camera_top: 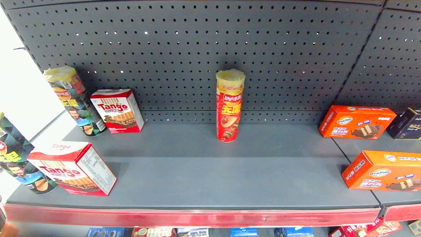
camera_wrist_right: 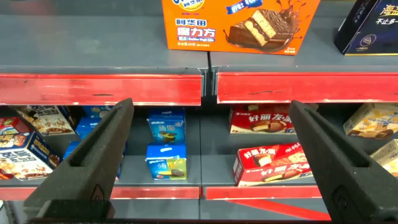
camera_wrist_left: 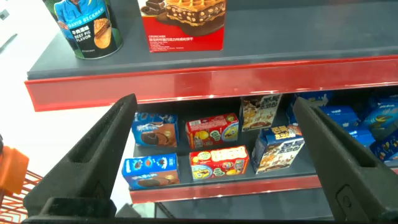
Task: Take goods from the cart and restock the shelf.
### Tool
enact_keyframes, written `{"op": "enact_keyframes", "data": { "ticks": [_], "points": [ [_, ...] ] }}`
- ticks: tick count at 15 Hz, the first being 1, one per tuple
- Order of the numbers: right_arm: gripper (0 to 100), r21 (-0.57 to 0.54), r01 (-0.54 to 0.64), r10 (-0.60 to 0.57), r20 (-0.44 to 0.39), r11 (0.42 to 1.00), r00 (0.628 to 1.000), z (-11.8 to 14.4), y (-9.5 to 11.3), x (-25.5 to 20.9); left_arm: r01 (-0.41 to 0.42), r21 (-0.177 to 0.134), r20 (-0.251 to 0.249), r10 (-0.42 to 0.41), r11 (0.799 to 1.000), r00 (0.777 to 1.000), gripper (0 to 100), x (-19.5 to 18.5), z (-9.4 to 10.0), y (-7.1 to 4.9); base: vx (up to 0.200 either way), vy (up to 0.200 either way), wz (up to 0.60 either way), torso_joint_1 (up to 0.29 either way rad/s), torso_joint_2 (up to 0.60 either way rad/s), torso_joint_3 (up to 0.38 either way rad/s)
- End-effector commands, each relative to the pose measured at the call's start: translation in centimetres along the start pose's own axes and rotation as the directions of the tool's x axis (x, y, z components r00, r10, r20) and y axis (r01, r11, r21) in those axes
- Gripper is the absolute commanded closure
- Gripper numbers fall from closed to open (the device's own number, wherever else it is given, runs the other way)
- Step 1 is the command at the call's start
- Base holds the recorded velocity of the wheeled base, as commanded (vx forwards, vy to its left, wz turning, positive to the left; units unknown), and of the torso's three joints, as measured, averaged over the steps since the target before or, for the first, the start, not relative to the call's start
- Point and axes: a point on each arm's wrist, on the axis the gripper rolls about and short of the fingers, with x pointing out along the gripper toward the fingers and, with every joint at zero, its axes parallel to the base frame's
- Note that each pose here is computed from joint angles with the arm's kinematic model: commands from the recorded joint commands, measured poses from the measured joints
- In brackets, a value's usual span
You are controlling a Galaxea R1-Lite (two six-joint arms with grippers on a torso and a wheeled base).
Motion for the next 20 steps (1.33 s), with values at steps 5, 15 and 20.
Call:
{"op": "enact_keyframes", "data": {
  "ticks": [5, 15, 20],
  "points": [
    [0, -0.002, 0.000, 0.000, -0.001, 1.000, 1.000, 0.01, 0.00, 0.01, -0.001, 0.000, -0.001, 0.001, 1.000, 1.000, 0, 0.01, 0.00, -0.01, 0.000, 0.000, 0.00, 0.000, 0.00, 0.000],
    [0, 0.001, 0.002, -0.002, -0.001, 1.000, 1.000, 0.01, 0.00, 0.01, -0.001, 0.000, 0.000, 0.001, 1.000, 1.000, 0, 0.01, 0.02, -0.01, 0.000, 0.000, 0.48, 0.005, 0.00, 0.000],
    [0, 0.001, 0.002, -0.002, -0.001, 1.000, 1.000, 0.01, 0.00, 0.01, -0.001, 0.000, 0.000, 0.001, 1.000, 1.000, 0, 0.01, 0.02, -0.01, 0.000, 0.000, 0.60, 0.001, 0.00, 0.002]
  ]
}}
